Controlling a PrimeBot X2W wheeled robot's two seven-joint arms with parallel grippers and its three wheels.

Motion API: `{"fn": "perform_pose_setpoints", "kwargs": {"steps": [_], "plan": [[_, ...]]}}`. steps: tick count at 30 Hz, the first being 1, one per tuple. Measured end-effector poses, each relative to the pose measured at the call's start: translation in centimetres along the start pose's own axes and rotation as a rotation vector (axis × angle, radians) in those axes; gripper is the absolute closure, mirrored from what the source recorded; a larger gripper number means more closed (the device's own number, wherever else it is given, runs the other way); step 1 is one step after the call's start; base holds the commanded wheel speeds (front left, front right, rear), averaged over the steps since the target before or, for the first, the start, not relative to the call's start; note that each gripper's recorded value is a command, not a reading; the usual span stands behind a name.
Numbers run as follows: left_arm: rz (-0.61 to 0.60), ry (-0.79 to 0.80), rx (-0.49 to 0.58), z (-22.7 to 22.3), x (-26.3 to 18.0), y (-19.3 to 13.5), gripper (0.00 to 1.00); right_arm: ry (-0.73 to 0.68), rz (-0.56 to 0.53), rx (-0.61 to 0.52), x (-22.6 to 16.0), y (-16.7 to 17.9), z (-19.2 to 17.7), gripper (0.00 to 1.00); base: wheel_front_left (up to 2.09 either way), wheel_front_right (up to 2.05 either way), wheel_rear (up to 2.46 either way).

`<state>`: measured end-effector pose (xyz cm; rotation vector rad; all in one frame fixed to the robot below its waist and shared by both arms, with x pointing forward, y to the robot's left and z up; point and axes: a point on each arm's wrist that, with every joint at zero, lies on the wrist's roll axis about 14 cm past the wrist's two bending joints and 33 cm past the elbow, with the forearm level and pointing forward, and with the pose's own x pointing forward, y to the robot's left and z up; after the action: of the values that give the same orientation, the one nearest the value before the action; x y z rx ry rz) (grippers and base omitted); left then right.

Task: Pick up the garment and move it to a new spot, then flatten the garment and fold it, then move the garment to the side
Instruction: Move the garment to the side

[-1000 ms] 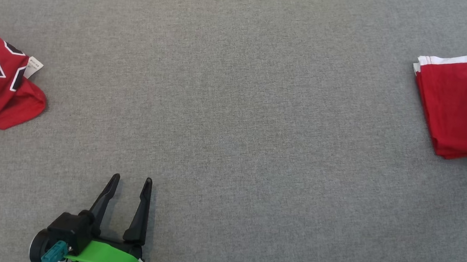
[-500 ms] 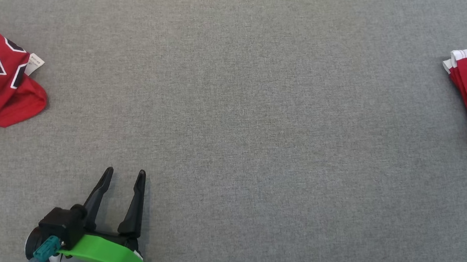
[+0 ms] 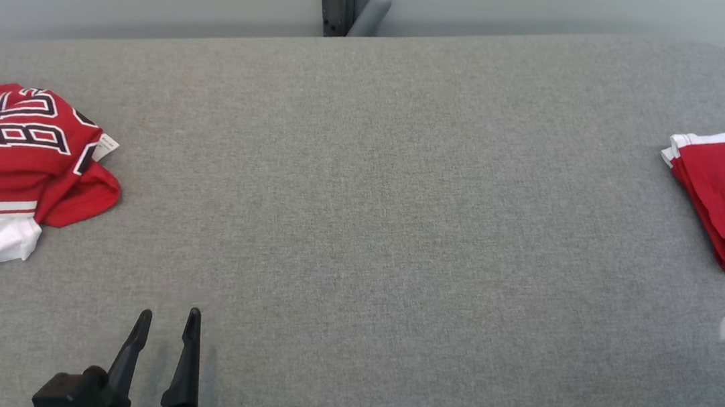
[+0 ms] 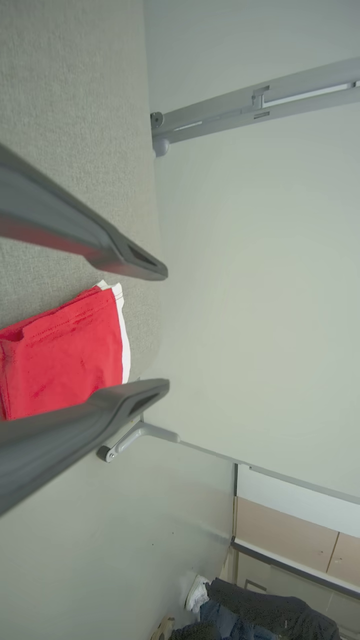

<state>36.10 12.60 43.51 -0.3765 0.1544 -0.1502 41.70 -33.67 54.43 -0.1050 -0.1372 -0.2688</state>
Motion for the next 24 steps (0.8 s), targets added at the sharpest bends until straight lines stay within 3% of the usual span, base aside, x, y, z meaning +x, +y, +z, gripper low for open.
{"fn": "perform_pose_setpoints", "kwargs": {"steps": [14, 24], "plan": [[0.069, -0.081, 0.019, 2.1, -3.9, 1.6, 0.00, 0.155, 0.299, 0.160, -11.5, 12.0, -4.1, 0.00, 0.00, 0.00, 0.00], [0.044, -0.106, 0.040, 2.7, -4.5, 0.8, 0.00, 0.160, 0.350, 0.198, -12.7, 14.3, -3.9, 0.00, 0.00, 0.00, 0.00]]}}
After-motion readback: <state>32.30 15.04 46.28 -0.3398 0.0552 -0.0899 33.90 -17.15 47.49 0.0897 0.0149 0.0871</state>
